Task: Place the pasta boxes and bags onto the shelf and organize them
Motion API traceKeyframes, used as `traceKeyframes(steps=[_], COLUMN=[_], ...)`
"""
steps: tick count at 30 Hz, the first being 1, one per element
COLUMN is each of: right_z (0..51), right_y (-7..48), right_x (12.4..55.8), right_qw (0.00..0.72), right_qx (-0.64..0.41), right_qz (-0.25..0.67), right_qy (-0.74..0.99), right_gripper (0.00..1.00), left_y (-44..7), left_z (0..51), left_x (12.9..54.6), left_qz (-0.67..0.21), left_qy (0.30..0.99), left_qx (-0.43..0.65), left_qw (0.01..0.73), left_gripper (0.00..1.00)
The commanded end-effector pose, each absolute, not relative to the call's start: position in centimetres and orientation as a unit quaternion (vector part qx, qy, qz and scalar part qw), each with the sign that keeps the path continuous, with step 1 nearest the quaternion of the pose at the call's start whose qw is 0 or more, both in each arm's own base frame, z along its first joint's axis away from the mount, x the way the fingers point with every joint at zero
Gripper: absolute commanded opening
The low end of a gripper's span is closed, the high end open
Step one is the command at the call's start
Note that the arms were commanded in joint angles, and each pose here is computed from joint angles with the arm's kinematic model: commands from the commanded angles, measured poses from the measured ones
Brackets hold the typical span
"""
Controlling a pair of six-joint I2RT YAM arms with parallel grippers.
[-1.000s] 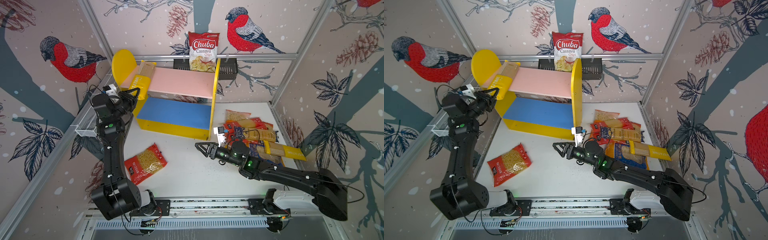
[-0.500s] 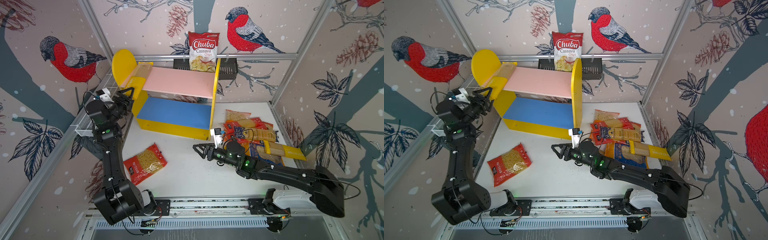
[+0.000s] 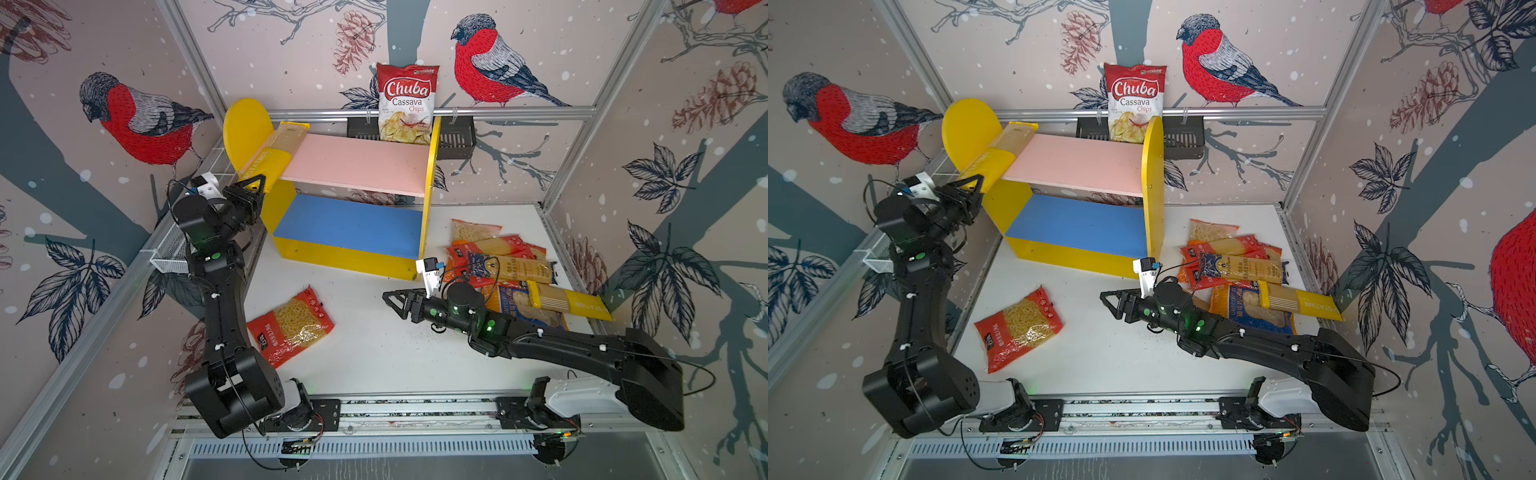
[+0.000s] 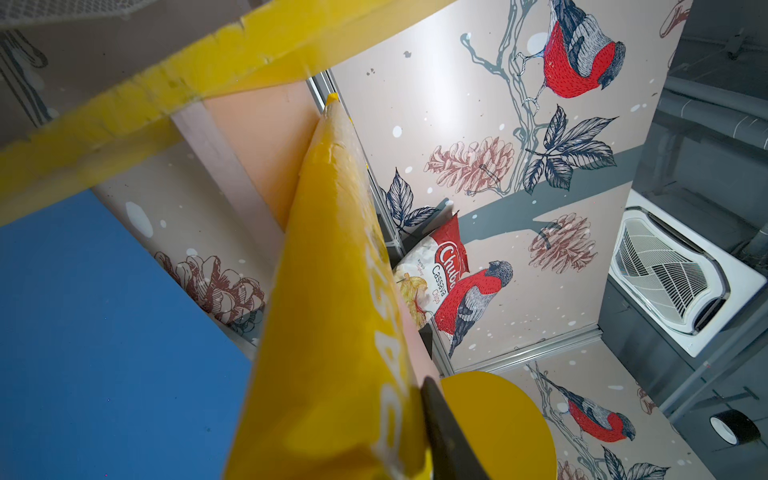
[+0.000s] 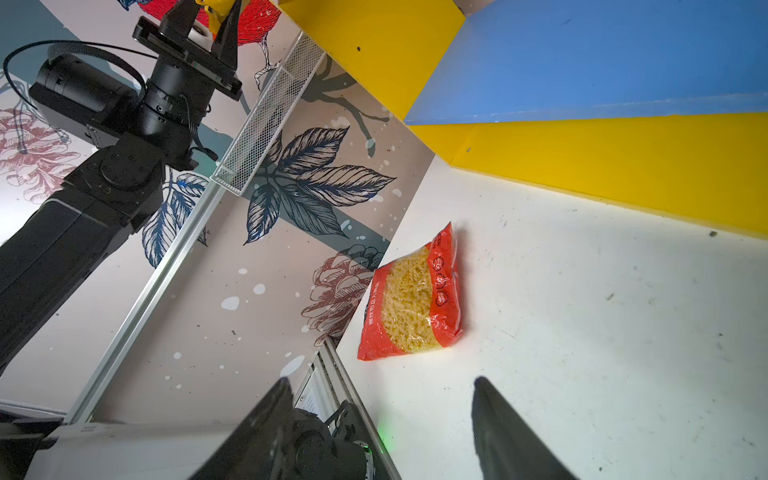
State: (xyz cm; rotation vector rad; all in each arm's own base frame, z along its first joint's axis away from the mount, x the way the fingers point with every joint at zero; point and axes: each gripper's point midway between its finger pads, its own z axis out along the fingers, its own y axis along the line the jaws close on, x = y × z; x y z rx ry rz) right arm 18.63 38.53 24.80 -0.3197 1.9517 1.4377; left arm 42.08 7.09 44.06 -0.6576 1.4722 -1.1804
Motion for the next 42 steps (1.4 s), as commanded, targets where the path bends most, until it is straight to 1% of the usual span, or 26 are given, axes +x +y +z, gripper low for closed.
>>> traceKeyframes(steps=[1, 3, 5, 6, 11, 12, 13, 16, 19, 23, 25, 26, 28, 29, 31, 34, 37, 42], right_z=[25.5, 25.5, 25.4, 25.3, 25.3, 25.3, 25.3, 25.1, 25.0, 24.8, 24.7, 24.6, 23.8, 24.3, 23.5, 21.8, 19.3, 14.6], right_y=[38.2, 38.0, 38.0, 38.0, 38.4, 38.5, 38.6, 38.6, 38.5, 38.2, 37.8, 37.5, 36.9, 36.2, 35.1, 32.8, 30.0, 24.9], right_x=[18.9, 18.9, 19.0, 18.9, 19.1, 19.1, 19.1, 19.1, 19.1, 19.2, 19.4, 19.6, 20.0, 20.1, 20.8, 22.2, 23.9, 25.5], right_qw=[0.356, 0.358, 0.357, 0.357, 0.355, 0.354, 0.354, 0.353, 0.353, 0.356, 0.361, 0.365, 0.370, 0.379, 0.387, 0.390, 0.390, 0.375], right_qx=[-0.116, -0.113, -0.113, -0.114, -0.117, -0.117, -0.117, -0.117, -0.116, -0.113, -0.110, -0.108, -0.104, -0.100, -0.093, -0.067, -0.032, 0.007], right_qz=[0.551, 0.549, 0.547, 0.548, 0.546, 0.547, 0.547, 0.546, 0.544, 0.540, 0.534, 0.528, 0.513, 0.512, 0.494, 0.463, 0.422, 0.305], right_qy=[0.746, 0.747, 0.748, 0.748, 0.750, 0.750, 0.750, 0.751, 0.752, 0.754, 0.757, 0.759, 0.767, 0.764, 0.773, 0.793, 0.818, 0.876], right_gripper=[0.68, 0.68, 0.68, 0.68, 0.68, 0.68, 0.68, 0.68, 0.68, 0.68, 0.68, 0.68, 0.68, 0.68, 0.68, 0.68, 0.68, 0.68], left_y=[8.3, 8.5, 8.6, 8.6, 8.5, 8.5, 8.5, 8.4, 8.4, 7.9, 7.6, 7.4, 6.9, 6.5, 5.6, 2.2, -2.2, -10.3], left_z=[45.1, 44.6, 44.2, 44.1, 44.5, 44.6, 44.5, 44.3, 44.3, 44.7, 44.6, 44.6, 44.2, 43.8, 42.9, 41.1, 38.3, 33.7], left_x=[42.5, 42.7, 42.9, 42.9, 42.7, 42.7, 42.7, 42.7, 42.3, 40.6, 39.4, 38.7, 37.1, 36.1, 34.4, 32.3, 30.7, 27.5], left_qz=[-0.467, -0.466, -0.468, -0.467, -0.476, -0.475, -0.475, -0.480, -0.477, -0.463, -0.447, -0.438, -0.416, -0.403, -0.367, -0.301, -0.302, -0.351], left_qy=[0.615, 0.614, 0.614, 0.614, 0.607, 0.607, 0.607, 0.607, 0.605, 0.604, 0.610, 0.612, 0.620, 0.626, 0.643, 0.684, 0.712, 0.725], left_qx=[-0.265, -0.270, -0.271, -0.273, -0.271, -0.270, -0.271, -0.272, -0.276, -0.276, -0.279, -0.278, -0.274, -0.269, -0.261, -0.222, -0.176, -0.080], left_qw=[0.578, 0.576, 0.575, 0.575, 0.576, 0.578, 0.577, 0.572, 0.575, 0.586, 0.592, 0.597, 0.607, 0.611, 0.620, 0.626, 0.609, 0.587], left_gripper=[0.18, 0.12, 0.03, 0.01, 0.01, 0.03, 0.07, 0.29, 0.38, 0.60, 0.69, 0.72, 0.75, 0.75, 0.75, 0.74, 0.72, 0.72])
